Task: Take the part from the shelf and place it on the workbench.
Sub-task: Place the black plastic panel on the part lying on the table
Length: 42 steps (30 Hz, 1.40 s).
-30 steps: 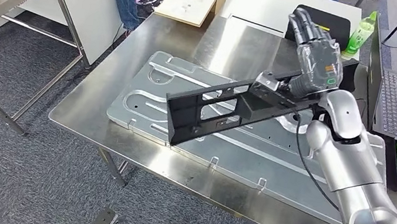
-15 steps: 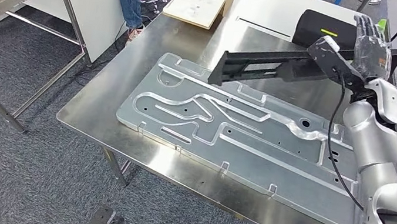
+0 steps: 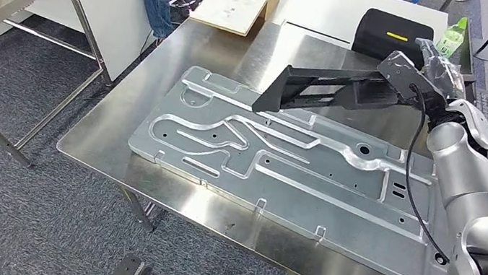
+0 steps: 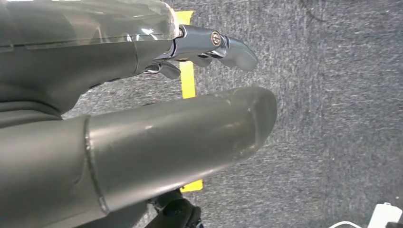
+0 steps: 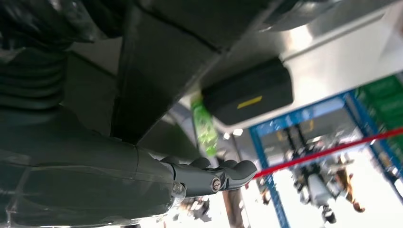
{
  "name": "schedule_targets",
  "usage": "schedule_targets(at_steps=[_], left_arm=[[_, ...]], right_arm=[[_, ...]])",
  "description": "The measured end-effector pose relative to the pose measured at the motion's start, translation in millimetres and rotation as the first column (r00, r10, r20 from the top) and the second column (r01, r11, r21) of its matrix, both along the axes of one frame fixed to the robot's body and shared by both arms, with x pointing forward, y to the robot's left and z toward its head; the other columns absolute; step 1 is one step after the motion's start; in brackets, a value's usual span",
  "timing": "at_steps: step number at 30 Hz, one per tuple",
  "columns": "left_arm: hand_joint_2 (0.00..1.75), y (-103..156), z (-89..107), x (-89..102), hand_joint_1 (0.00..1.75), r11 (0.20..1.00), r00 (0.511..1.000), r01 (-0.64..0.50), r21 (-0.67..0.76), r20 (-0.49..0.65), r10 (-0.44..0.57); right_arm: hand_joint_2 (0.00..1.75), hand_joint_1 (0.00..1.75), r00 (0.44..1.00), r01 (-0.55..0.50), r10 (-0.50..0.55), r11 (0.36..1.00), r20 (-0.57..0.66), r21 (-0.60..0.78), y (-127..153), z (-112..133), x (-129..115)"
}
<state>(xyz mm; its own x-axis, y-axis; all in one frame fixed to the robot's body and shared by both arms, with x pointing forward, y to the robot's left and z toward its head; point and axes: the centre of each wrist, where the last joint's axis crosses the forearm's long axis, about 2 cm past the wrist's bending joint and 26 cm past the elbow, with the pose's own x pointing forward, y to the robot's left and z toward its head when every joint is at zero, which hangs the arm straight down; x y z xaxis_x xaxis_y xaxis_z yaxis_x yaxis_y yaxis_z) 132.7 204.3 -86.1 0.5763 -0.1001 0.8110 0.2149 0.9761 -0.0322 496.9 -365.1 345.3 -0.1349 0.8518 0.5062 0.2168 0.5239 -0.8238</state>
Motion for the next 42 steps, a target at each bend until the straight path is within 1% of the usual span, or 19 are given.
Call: schedule_targets(at_steps=[8,11,14,17,23,26,29,33,36,38,42], left_arm=[[0.00,2.3,-0.4,0.0,0.00,1.000,1.000,-0.008,-0.001,0.007,0.008],[0.00,2.3,-0.5,-0.5,0.00,1.000,1.000,-0.009,-0.003,0.008,0.009],[0.00,2.3,-1.1,-2.3,0.00,1.000,1.000,-0.009,-0.006,0.005,0.009],[0.00,2.6,-1.1,-2.2,0.00,1.000,1.000,-0.009,-0.009,0.008,0.009],[0.00,4.7,-2.3,-5.1,0.00,1.000,1.000,-0.011,-0.010,0.008,0.011],[0.00,5.2,-2.8,-6.8,0.00,1.000,1.000,-0.011,-0.010,0.005,0.012],[0.00,5.5,-3.4,-8.8,0.00,1.000,1.000,-0.013,-0.012,0.002,0.013],[0.00,7.0,-3.7,-8.8,0.00,1.000,1.000,-0.020,-0.013,0.003,0.020],[0.00,7.2,-4.3,-11.0,0.00,1.000,1.000,-0.023,-0.014,0.001,0.023],[0.00,7.0,-4.3,-11.0,0.00,1.000,1.000,-0.025,-0.016,0.002,0.025],[0.00,7.0,-4.9,-13.2,0.00,0.999,1.000,-0.029,-0.020,0.000,0.029]], right_arm=[[0.00,0.00,0.991,-0.113,0.116,0.993,-0.060,0.043,4.7,-1.2,1.3],[0.00,0.00,0.976,-0.183,0.191,0.980,-0.104,0.077,5.9,-2.7,1.5],[0.00,0.00,0.937,-0.280,0.301,0.950,-0.177,0.135,7.8,-4.2,1.7],[0.00,0.00,0.889,-0.355,0.398,0.911,-0.226,0.208,9.2,2.9,2.7],[0.00,0.00,0.798,-0.429,0.511,0.854,-0.318,0.296,12.3,22.1,5.3],[0.00,0.00,0.775,-0.442,0.532,0.842,-0.342,0.308,13.6,32.7,6.6],[0.00,0.00,0.756,-0.443,0.540,0.838,-0.369,0.318,14.6,35.8,7.2],[0.00,0.00,0.750,-0.444,0.541,0.838,-0.381,0.317,13.7,45.3,8.1],[0.00,0.00,0.728,-0.450,0.550,0.834,-0.409,0.320,11.9,53.1,8.2],[0.00,0.00,0.709,-0.451,0.545,0.838,-0.447,0.306,11.6,62.6,8.3],[0.00,0.00,0.691,-0.438,0.488,0.869,-0.533,0.229,14.4,90.3,8.7]])
